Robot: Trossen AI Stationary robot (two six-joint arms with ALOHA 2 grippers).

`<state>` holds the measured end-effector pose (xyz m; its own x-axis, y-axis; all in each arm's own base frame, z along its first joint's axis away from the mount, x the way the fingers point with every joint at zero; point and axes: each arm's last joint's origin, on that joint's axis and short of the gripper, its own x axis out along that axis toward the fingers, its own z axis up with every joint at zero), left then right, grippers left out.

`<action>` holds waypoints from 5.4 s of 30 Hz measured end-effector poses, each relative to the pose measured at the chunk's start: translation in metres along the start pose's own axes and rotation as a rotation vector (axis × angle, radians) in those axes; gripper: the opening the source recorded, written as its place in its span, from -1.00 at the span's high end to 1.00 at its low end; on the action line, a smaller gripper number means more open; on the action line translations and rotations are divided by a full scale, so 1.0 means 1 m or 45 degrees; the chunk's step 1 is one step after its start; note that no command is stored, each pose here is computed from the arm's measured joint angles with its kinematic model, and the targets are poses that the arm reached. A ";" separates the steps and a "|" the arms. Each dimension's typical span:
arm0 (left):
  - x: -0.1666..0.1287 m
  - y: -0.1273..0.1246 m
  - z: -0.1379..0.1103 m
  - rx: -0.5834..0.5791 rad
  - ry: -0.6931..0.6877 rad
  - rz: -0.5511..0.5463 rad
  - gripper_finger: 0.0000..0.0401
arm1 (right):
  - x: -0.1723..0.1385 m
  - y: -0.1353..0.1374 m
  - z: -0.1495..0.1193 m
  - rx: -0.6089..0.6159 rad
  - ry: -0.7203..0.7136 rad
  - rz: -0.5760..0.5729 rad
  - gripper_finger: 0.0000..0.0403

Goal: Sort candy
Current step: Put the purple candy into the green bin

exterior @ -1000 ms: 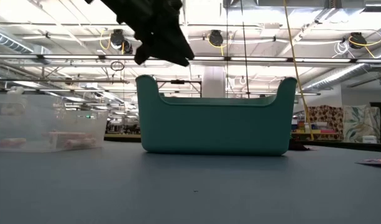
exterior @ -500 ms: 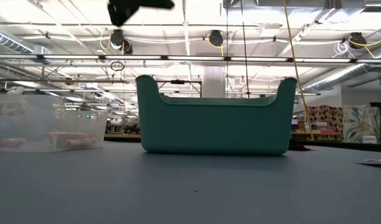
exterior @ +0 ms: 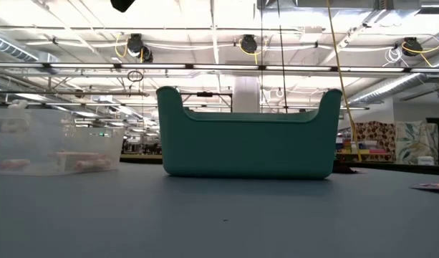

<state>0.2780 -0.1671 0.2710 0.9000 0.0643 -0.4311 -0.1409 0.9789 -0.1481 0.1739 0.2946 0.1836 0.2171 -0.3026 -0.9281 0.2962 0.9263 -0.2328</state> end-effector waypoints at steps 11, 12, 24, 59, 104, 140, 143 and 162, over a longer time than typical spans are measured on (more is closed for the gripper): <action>0.016 -0.005 -0.012 0.014 0.004 0.048 0.44 | 0.039 0.002 -0.014 0.092 -0.022 0.097 -0.28; 0.018 -0.006 -0.013 0.015 0.009 0.043 0.44 | 0.041 0.001 -0.016 0.103 -0.021 0.093 -0.28; 0.021 -0.008 -0.014 0.001 0.003 0.013 0.44 | 0.044 -0.002 -0.017 0.223 -0.006 0.140 -0.26; 0.021 -0.010 -0.015 -0.002 0.027 -0.047 0.44 | 0.062 -0.010 0.003 0.236 -0.013 0.241 0.97; 0.035 -0.022 -0.001 0.027 -0.282 -0.082 0.44 | -0.052 -0.059 0.042 -0.640 -1.283 -0.404 1.00; 0.035 -0.022 0.000 0.021 -0.291 -0.087 0.44 | -0.044 -0.063 0.060 -0.207 -1.251 -0.152 1.00; 0.035 -0.022 0.000 0.020 -0.291 -0.087 0.44 | -0.044 -0.065 0.063 0.017 -1.259 -0.050 1.00; 0.035 -0.022 -0.002 0.039 -0.262 -0.097 0.44 | -0.042 -0.069 0.066 0.417 -1.382 -0.017 1.00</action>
<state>0.3118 -0.1871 0.2571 0.9732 0.0253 -0.2285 -0.0596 0.9877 -0.1445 0.2058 0.2285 0.2583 0.8570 -0.4943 -0.1458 0.4989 0.8666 -0.0054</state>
